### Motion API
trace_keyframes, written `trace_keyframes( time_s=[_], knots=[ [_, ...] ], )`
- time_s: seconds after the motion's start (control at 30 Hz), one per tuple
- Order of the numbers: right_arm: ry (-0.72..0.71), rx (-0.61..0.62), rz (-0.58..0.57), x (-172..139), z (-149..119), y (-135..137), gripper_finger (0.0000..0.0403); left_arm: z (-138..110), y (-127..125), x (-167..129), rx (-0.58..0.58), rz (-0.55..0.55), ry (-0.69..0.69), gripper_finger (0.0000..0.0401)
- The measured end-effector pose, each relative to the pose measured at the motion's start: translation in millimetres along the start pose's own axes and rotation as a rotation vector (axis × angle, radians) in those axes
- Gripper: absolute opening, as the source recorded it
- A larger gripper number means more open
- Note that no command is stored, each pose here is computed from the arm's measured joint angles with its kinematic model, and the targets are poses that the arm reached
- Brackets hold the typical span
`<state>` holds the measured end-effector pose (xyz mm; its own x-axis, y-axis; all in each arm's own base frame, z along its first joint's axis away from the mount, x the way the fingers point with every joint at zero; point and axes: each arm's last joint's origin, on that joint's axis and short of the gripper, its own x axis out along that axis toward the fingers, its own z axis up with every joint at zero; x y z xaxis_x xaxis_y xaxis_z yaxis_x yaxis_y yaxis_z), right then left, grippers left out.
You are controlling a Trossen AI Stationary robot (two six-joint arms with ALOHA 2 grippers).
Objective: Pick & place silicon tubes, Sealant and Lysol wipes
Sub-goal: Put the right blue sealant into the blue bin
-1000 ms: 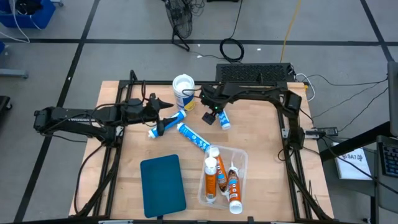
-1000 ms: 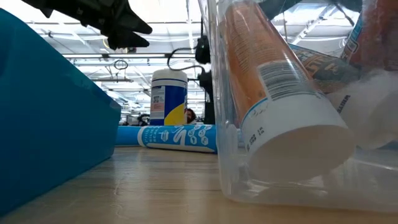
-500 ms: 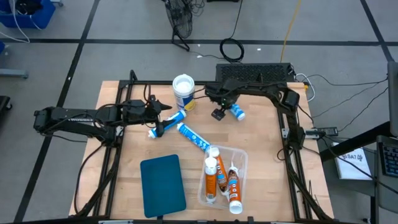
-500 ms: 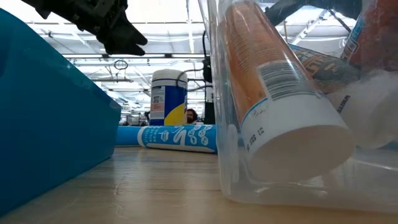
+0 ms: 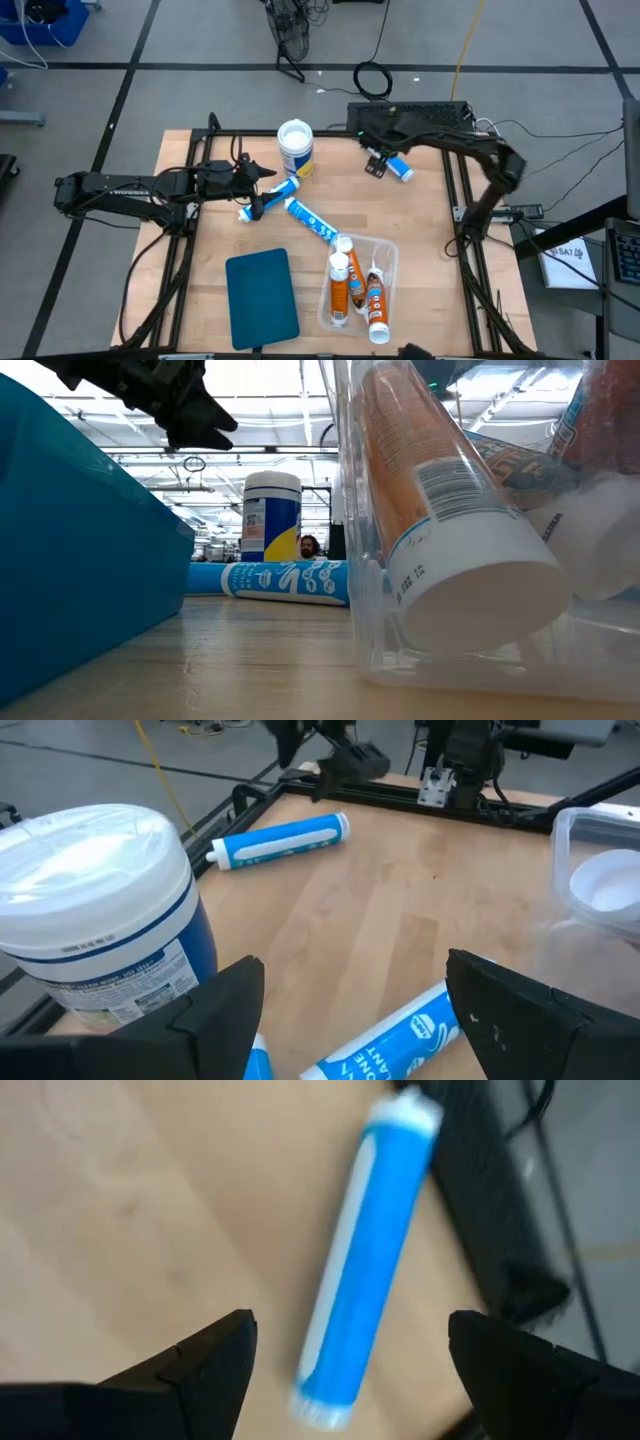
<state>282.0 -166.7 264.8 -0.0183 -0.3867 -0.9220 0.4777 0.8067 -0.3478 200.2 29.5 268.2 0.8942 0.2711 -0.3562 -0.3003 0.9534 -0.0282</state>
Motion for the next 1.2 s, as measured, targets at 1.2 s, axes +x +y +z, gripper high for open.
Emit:
trace_keyframes(
  time_s=[1.2],
  knots=[
    [-0.065,0.222,0.265,153.8,-89.9,-9.0,0.0199,3.6,0.1,0.0,-0.050,0.006,-0.038,0.0306]
  ],
)
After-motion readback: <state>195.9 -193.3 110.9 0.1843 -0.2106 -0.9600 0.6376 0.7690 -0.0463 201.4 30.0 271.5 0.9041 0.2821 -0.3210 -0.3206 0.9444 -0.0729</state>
